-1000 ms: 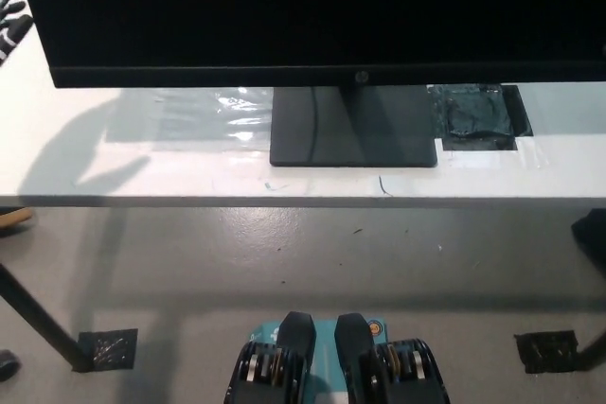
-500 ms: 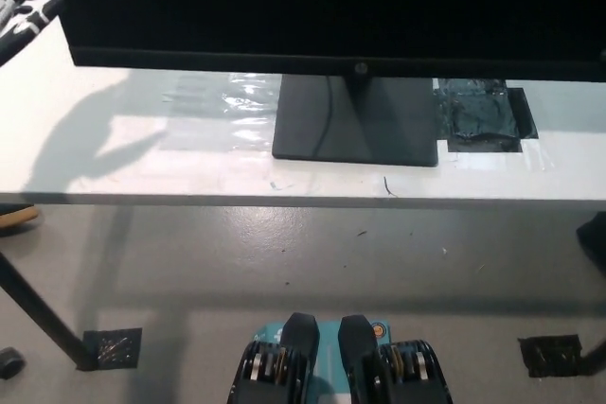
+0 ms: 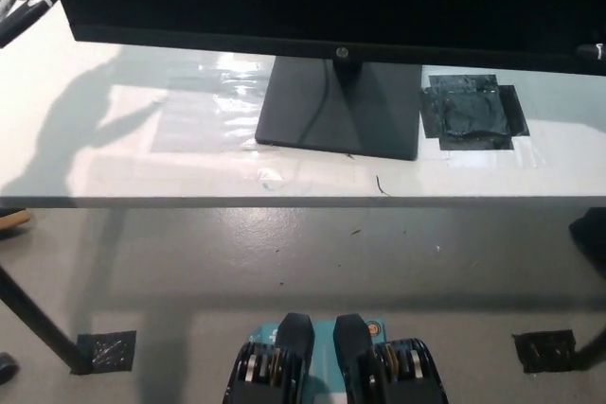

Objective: The monitor is placed at the center of the table and the robot uses both its hand to grab the left and right sides of the monitor to tilt the angle of the monitor downwards

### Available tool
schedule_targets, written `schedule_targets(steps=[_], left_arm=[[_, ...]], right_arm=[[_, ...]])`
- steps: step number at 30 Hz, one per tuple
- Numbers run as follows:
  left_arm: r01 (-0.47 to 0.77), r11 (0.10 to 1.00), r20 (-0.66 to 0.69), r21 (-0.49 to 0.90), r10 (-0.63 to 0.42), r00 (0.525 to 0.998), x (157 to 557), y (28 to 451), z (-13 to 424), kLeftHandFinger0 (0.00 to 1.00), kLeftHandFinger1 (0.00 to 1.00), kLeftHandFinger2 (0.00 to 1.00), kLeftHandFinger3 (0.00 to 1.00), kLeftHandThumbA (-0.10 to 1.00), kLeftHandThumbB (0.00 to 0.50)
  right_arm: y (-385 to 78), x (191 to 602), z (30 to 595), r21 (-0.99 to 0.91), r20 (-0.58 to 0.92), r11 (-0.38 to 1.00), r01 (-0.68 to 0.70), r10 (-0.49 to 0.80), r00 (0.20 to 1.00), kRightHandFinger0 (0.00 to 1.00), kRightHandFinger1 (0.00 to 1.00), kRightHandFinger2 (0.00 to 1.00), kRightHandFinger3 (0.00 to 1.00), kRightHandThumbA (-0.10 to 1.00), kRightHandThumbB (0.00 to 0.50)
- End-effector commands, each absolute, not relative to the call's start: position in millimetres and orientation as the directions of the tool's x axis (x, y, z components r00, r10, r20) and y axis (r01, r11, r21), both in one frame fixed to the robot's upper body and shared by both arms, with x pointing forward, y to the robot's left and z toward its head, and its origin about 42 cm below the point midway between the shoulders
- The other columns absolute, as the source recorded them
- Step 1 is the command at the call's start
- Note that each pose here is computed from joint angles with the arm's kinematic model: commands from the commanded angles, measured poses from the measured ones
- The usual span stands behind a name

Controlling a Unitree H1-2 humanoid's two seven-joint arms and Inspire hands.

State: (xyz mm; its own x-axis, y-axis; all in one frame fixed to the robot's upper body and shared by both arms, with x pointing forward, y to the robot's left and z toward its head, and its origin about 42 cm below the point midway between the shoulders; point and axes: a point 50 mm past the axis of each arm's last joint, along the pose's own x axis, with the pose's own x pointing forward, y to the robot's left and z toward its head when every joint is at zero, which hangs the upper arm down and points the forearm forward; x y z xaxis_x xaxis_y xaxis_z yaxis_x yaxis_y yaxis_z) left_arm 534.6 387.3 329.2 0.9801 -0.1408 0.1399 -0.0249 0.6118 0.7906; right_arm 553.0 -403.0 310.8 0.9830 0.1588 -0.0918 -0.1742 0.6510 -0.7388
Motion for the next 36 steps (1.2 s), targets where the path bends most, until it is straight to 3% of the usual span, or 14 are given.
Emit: schedule_targets(steps=[1, 3, 7, 11, 14, 15, 17, 20, 23, 25, 28, 29, 36], left_arm=[[0.16, 0.528, 0.021, 0.834, -0.319, 0.947, 548, 319, 296, 1.0, 1.0, 1.0, 1.0, 0.96, 0.476], [0.164, 0.526, 0.014, 0.834, -0.317, 0.948, 549, 318, 295, 1.0, 1.0, 1.0, 1.0, 0.97, 0.499], [0.162, 0.515, 0.014, 0.842, -0.321, 0.947, 550, 320, 296, 1.0, 1.0, 1.0, 1.0, 0.98, 0.5], [0.154, 0.512, 0.019, 0.845, -0.316, 0.948, 551, 324, 297, 1.0, 1.0, 1.0, 1.0, 0.99, 0.5], [0.155, 0.511, 0.016, 0.845, -0.313, 0.949, 554, 322, 299, 1.0, 1.0, 1.0, 1.0, 0.95, 0.465], [0.152, 0.507, 0.015, 0.848, -0.311, 0.95, 557, 319, 299, 1.0, 1.0, 1.0, 1.0, 0.96, 0.491], [0.144, 0.459, 0.005, 0.876, -0.307, 0.952, 561, 315, 299, 1.0, 1.0, 1.0, 1.0, 0.98, 0.485], [0.07, 0.288, 0.023, 0.955, -0.306, 0.952, 567, 308, 300, 1.0, 1.0, 1.0, 1.0, 0.97, 0.464], [0.016, 0.112, 0.019, 0.994, -0.306, 0.952, 572, 305, 303, 1.0, 1.0, 1.0, 1.0, 0.91, 0.44], [0.008, 0.077, 0.017, 0.997, -0.317, 0.948, 573, 305, 304, 1.0, 1.0, 1.0, 1.0, 0.9, 0.436], [-0.01, -0.01, 0.007, 1.0, -0.307, 0.952, 577, 301, 309, 1.0, 1.0, 1.0, 1.0, 0.94, 0.43], [-0.019, -0.037, 0.007, 0.999, -0.304, 0.953, 578, 300, 312, 1.0, 1.0, 1.0, 1.0, 0.95, 0.425], [-0.037, -0.056, 0.019, 0.998, -0.301, 0.953, 577, 305, 310, 1.0, 1.0, 1.0, 1.0, 0.95, 0.395]], right_arm=[[-334, 583, 375, -0.796, 0.039, 0.593, -0.127, 0.259, 0.965, 1.0, 1.0, 1.0, 1.0, 0.91, 0.472], [-332, 585, 377, -0.788, 0.043, 0.603, -0.124, 0.254, 0.966, 1.0, 1.0, 1.0, 1.0, 0.89, 0.455], [-327, 586, 382, -0.776, 0.061, 0.619, -0.122, 0.266, 0.962, 1.0, 1.0, 1.0, 1.0, 0.87, 0.457], [-324, 589, 381, -0.792, 0.038, 0.599, -0.115, 0.238, 0.971, 1.0, 1.0, 1.0, 1.0, 0.91, 0.5], [-322, 590, 374, -0.799, 0.03, 0.592, -0.106, 0.215, 0.976, 1.0, 1.0, 1.0, 1.0, 0.87, 0.492], [-317, 591, 370, -0.83, 0.027, 0.551, -0.086, 0.194, 0.981, 1.0, 1.0, 1.0, 1.0, 0.86, 0.486], [-313, 592, 367, -0.852, 0.023, 0.519, -0.068, 0.168, 0.985, 1.0, 1.0, 1.0, 1.0, 0.86, 0.496], [-295, 595, 359, -0.893, 0.073, 0.449, 0.0, 0.145, 0.987, 1.0, 1.0, 1.0, 1.0, 0.75, 0.457], [-280, 596, 356, -0.937, 0.131, 0.341, 0.072, 0.155, 0.979, 1.0, 1.0, 1.0, 1.0, 0.73, 0.497], [-277, 596, 354, -0.952, 0.15, 0.288, 0.1, 0.155, 0.977, 1.0, 1.0, 1.0, 1.0, 0.75, 0.494], [-276, 594, 353, -0.958, 0.217, 0.227, 0.178, 0.164, 0.962, 1.0, 1.0, 1.0, 1.0, 0.66, 0.5], [-277, 594, 353, -0.962, 0.238, 0.174, 0.209, 0.17, 0.956, 1.0, 1.0, 1.0, 1.0, 0.69, 0.5], [-283, 590, 349, -0.941, 0.331, -0.013, 0.338, 0.174, 0.928, 1.0, 1.0, 1.0, 1.0, 0.71, 0.5]])
